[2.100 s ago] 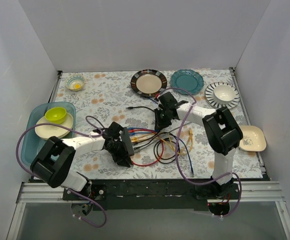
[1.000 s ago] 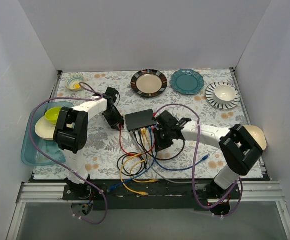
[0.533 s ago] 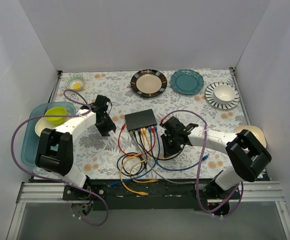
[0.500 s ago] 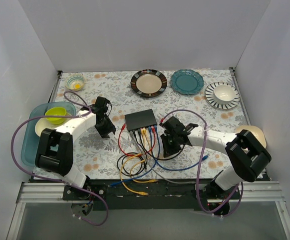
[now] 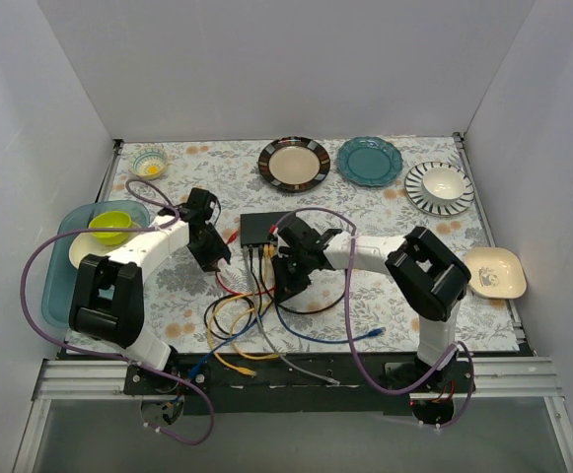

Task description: Pull the plug from the switch port

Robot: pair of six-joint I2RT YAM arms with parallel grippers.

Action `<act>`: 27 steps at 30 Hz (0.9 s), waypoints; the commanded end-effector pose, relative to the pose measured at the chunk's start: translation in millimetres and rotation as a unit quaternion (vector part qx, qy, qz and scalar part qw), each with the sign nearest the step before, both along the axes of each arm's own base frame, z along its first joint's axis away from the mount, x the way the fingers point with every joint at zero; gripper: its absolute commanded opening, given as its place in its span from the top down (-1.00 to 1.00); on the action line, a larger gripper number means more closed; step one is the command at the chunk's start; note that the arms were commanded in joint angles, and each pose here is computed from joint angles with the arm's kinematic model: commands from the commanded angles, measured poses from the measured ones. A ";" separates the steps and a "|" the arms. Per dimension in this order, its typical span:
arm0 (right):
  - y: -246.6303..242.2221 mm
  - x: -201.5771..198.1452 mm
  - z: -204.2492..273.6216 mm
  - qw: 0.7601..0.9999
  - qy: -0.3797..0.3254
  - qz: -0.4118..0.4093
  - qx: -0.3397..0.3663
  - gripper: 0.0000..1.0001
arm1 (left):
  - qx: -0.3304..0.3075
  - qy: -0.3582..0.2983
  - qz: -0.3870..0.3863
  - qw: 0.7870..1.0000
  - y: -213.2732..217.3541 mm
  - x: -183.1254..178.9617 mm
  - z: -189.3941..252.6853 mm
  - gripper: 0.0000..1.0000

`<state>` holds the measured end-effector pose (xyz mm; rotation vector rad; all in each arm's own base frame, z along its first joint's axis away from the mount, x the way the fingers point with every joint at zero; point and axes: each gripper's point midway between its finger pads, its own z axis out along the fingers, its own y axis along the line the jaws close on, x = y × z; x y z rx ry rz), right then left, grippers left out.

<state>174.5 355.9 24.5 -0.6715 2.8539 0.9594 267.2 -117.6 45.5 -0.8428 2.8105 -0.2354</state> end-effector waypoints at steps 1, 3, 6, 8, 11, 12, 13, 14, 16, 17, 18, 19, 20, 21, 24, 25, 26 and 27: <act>-4.0 25.1 18.4 0.997 -0.066 -0.022 -0.017 0.60 | 0.017 -0.075 -0.002 0.997 3.6 35.7 44.9 0.32; -23.8 32.9 23.6 0.994 -0.089 -0.039 -0.045 0.59 | 0.016 -0.085 -0.003 0.996 2.5 41.6 50.5 0.32; -54.3 45.0 39.5 0.988 -0.121 -0.073 -0.065 0.56 | 0.006 -0.106 -0.001 0.994 -3.1 56.3 58.8 0.31; -67.1 51.5 52.1 0.985 -0.137 -0.094 -0.056 0.55 | -0.010 -0.117 -0.001 0.993 -10.0 65.8 60.6 0.31; -79.3 76.4 63.6 0.979 -0.155 -0.131 -0.038 0.56 | -0.022 -0.107 0.001 0.994 -18.5 77.0 49.9 0.31; -85.2 87.6 65.2 0.977 -0.150 -0.147 -0.031 0.55 | -0.030 -0.098 0.000 0.995 -22.4 77.6 45.9 0.31; -83.8 98.3 63.9 0.976 -0.148 -0.157 -0.023 0.57 | -0.030 -0.087 0.002 0.996 -23.7 80.7 36.0 0.31; -81.9 109.0 68.5 0.974 -0.146 -0.171 -0.012 0.57 | -0.034 -0.084 0.010 0.996 -23.2 84.2 33.0 0.32; -80.6 133.8 66.2 0.971 -0.133 -0.198 0.009 0.60 | -0.040 -0.088 0.019 0.995 -24.2 97.1 29.5 0.32; -80.6 150.3 72.2 0.966 -0.129 -0.224 0.024 0.60 | -0.038 -0.086 0.026 0.995 -21.3 101.7 26.3 0.32; -78.6 157.8 72.1 0.964 -0.121 -0.233 0.035 0.60 | -0.039 -0.095 0.036 0.994 -19.8 112.5 31.1 0.32; -75.7 167.4 62.8 0.963 -0.112 -0.243 0.038 0.62 | -0.035 -0.082 0.042 0.995 -17.4 116.3 20.3 0.32; -76.5 177.6 62.6 0.959 -0.104 -0.260 0.044 0.63 | -0.033 -0.077 0.054 0.995 -11.2 121.7 18.0 0.32; -71.7 187.8 68.4 0.957 -0.104 -0.264 0.055 0.62 | -0.031 -0.071 0.065 0.995 -7.7 125.9 15.6 0.32; -64.1 207.8 58.6 0.956 -0.092 -0.275 0.052 0.63 | -0.022 -0.055 0.085 0.995 3.8 136.9 4.8 0.33; -63.4 210.5 46.7 0.956 -0.082 -0.277 0.044 0.63 | -0.022 -0.057 0.089 0.994 6.6 140.8 4.4 0.33; -61.6 213.8 44.6 0.956 -0.082 -0.278 0.045 0.63 | -0.021 -0.054 0.093 0.994 9.5 142.8 0.2 0.33; -58.8 218.0 45.3 0.955 -0.081 -0.281 0.048 0.64 | -0.021 -0.053 0.095 0.994 10.0 143.6 -2.6 0.33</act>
